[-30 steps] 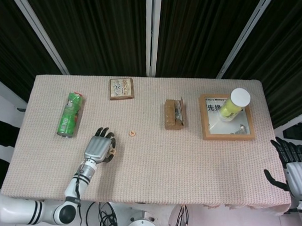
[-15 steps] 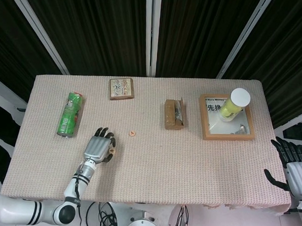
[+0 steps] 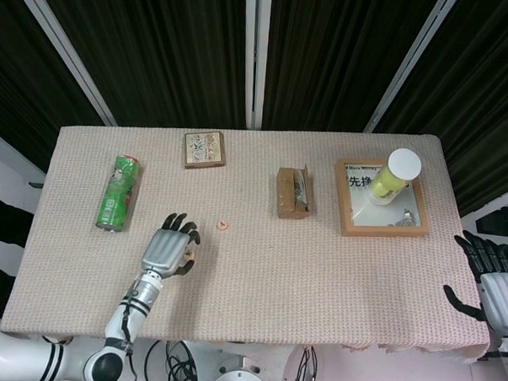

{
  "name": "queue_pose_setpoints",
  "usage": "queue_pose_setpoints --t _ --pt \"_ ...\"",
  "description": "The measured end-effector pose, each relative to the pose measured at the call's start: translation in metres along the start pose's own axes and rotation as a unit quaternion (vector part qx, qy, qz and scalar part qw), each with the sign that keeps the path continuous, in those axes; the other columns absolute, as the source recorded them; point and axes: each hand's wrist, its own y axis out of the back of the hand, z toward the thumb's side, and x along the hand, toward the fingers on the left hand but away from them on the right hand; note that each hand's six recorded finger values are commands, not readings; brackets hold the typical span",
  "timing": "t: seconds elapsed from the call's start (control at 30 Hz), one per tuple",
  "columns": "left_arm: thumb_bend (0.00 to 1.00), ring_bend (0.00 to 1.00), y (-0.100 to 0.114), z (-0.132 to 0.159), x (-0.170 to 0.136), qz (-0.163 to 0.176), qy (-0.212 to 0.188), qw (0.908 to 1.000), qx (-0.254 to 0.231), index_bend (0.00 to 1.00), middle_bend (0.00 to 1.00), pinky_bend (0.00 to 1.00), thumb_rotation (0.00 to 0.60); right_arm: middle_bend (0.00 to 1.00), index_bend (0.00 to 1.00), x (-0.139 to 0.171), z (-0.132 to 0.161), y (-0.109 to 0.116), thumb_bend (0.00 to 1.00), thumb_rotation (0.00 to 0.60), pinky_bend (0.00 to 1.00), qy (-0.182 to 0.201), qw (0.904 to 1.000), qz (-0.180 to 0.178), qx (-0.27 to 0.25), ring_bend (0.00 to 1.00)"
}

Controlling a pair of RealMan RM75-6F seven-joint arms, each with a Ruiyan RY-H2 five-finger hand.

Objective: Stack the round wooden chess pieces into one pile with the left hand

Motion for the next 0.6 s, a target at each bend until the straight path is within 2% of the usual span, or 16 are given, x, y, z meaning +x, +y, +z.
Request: queue_pose_setpoints --t 0.17,0.4,0.6 --pt "0.30 0.00 0.019 0.010 0.007 0.020 -0.004 0.9998 -0.005 0.37 0.18 0.00 0.600 0.00 0.00 0.000 0.001 -0.002 0.28 0.600 0.00 0.001 1.0000 0.003 0.002 0.00" --pt "0.30 0.00 0.024 0.018 0.030 -0.002 0.019 0.9997 -0.017 0.37 0.18 0.00 0.600 0.00 0.00 0.000 0.001 -0.001 0.28 0.600 0.00 0.001 1.0000 0.002 -0.001 0.00" --pt "0.30 0.00 0.027 0.025 0.058 0.003 0.036 0.9993 -0.005 0.37 0.18 0.00 0.600 0.00 0.00 0.000 -0.001 0.001 0.28 0.600 0.00 0.001 1.0000 0.001 -0.006 0.00"
